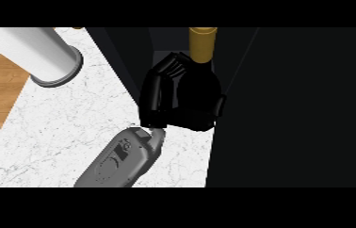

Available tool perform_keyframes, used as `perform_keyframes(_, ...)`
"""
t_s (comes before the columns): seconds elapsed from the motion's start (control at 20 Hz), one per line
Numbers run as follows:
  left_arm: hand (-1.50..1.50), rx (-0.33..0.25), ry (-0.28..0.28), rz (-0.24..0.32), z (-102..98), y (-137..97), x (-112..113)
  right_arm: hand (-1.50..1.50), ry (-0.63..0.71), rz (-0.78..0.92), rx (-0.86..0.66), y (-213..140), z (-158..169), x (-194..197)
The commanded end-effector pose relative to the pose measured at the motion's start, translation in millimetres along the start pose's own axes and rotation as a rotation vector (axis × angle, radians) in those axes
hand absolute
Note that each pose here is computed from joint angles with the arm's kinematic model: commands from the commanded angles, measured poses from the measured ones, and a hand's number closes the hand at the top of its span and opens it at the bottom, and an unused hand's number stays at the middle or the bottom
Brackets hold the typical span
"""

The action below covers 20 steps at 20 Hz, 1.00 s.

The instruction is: Pick up the wine, place it into the cabinet and close the cabinet

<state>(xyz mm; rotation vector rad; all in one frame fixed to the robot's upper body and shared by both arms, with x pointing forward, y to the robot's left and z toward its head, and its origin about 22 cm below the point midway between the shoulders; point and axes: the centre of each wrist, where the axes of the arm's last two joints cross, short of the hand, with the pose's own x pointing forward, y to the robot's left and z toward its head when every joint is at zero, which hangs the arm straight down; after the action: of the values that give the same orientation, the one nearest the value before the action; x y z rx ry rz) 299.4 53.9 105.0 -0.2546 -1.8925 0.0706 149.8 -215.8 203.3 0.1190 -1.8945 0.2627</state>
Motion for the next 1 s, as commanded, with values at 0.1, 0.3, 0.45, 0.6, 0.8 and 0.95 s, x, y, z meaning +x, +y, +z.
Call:
perform_keyframes(0.1, 1.50, 0.039, -0.002, -0.012, -1, 8, -25, -1.50, -0.042, -0.035, 0.031, -1, 19, 18)
perform_keyframes(0.3, 1.50, 0.037, -0.002, -0.122, 10, 19, -55, -1.50, -0.049, -0.032, 0.024, 2, 20, 20)
perform_keyframes(0.45, 1.50, 0.044, 0.010, -0.139, -2, 26, -61, -1.50, -0.059, -0.038, 0.021, 3, 18, 20)
perform_keyframes(0.6, 1.50, 0.033, -0.009, -0.138, 12, 27, -66, -1.50, -0.041, -0.032, 0.013, 1, 17, 26)
perform_keyframes(0.8, 1.50, 0.073, -0.027, -0.159, -1, 50, -79, -1.50, -0.043, -0.051, 0.028, 11, 11, 20)
perform_keyframes(0.95, 1.50, 0.100, -0.030, -0.154, 14, 40, -74, -1.50, -0.054, -0.036, 0.014, 1, 22, 17)
